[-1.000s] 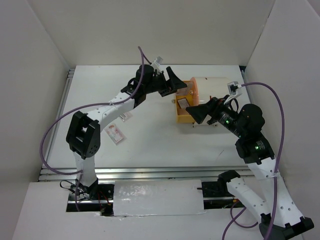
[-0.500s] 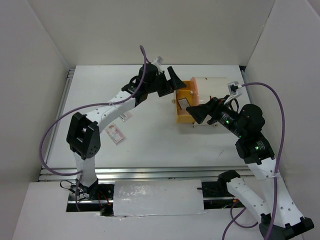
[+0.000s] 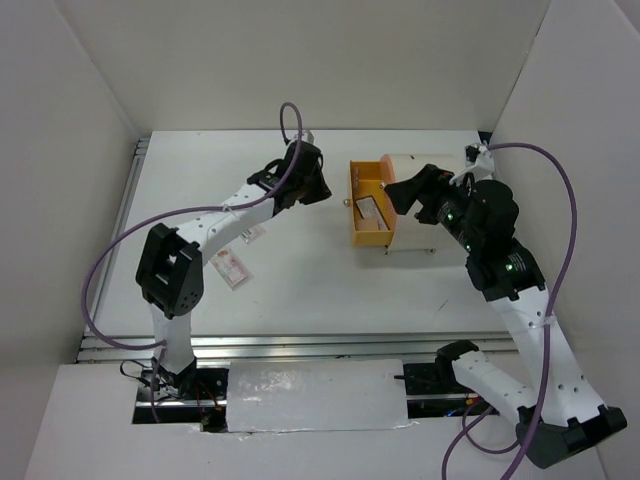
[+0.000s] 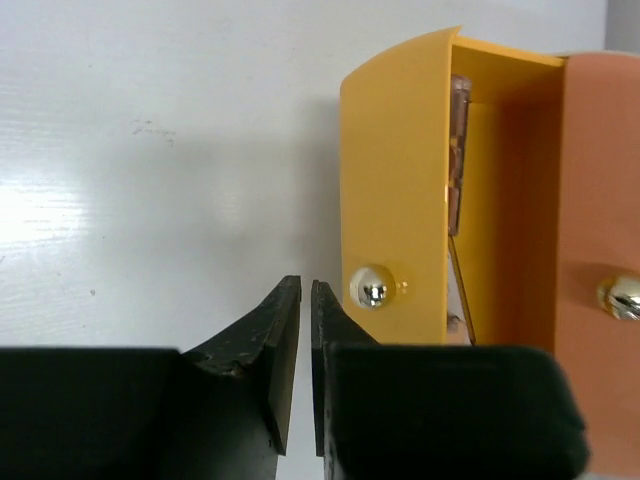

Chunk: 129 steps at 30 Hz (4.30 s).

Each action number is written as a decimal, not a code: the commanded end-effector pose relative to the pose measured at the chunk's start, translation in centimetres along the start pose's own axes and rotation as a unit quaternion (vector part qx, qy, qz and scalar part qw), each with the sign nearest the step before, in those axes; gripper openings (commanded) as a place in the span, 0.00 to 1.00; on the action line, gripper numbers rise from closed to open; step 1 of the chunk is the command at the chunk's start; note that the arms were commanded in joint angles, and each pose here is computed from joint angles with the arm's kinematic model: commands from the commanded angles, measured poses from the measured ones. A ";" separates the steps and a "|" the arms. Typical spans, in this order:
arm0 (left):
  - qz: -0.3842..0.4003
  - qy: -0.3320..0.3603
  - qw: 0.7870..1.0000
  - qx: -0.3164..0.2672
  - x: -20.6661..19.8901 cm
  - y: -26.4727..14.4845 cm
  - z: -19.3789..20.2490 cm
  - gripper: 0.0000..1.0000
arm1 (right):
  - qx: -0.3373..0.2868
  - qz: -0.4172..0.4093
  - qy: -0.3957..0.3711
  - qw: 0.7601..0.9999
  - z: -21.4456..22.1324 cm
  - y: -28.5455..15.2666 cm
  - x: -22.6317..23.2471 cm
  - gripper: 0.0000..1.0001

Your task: Organize the makeup

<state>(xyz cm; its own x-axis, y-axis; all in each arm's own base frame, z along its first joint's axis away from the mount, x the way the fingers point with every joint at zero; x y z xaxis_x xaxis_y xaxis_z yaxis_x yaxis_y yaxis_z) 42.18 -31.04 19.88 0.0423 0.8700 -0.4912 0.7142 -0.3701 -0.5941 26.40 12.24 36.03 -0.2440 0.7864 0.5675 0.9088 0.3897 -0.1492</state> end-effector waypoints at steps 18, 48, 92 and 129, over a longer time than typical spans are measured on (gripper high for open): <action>0.091 0.051 0.994 0.043 -5.9 3.7 1.5 0.34 | -0.043 0.267 -0.063 0.961 -3.2 6.9 -8.8 0.82; 0.228 -0.010 0.969 0.089 -11.4 7.5 5.2 0.72 | 0.038 0.217 -0.002 0.975 4.7 8.1 -10.4 0.79; 0.154 -0.138 0.977 0.058 -4.9 10.6 7.1 0.97 | 0.055 0.225 0.017 0.973 5.9 8.5 -12.7 0.80; 0.321 -0.196 0.922 0.093 -8.4 14.2 8.4 0.56 | 0.057 0.221 0.016 0.973 5.9 8.8 -12.8 0.80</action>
<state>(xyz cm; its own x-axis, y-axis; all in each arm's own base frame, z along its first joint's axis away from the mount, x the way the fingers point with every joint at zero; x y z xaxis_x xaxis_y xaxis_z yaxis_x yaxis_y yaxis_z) 45.69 -45.04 8.42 0.0681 0.3557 -0.9321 0.4976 -0.8219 -0.2773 37.00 8.91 28.54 0.0749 0.8553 0.5127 0.9570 0.0828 -0.2780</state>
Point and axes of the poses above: each gripper's point midway between its finger pads, its own y axis out along the fingers, its own x axis along the line the jaws close on, z = x × y, the point moved 2 cm from there along -y, back along the fingers, and after that the axes turned 2 degrees about y, right-handed, at the moved point
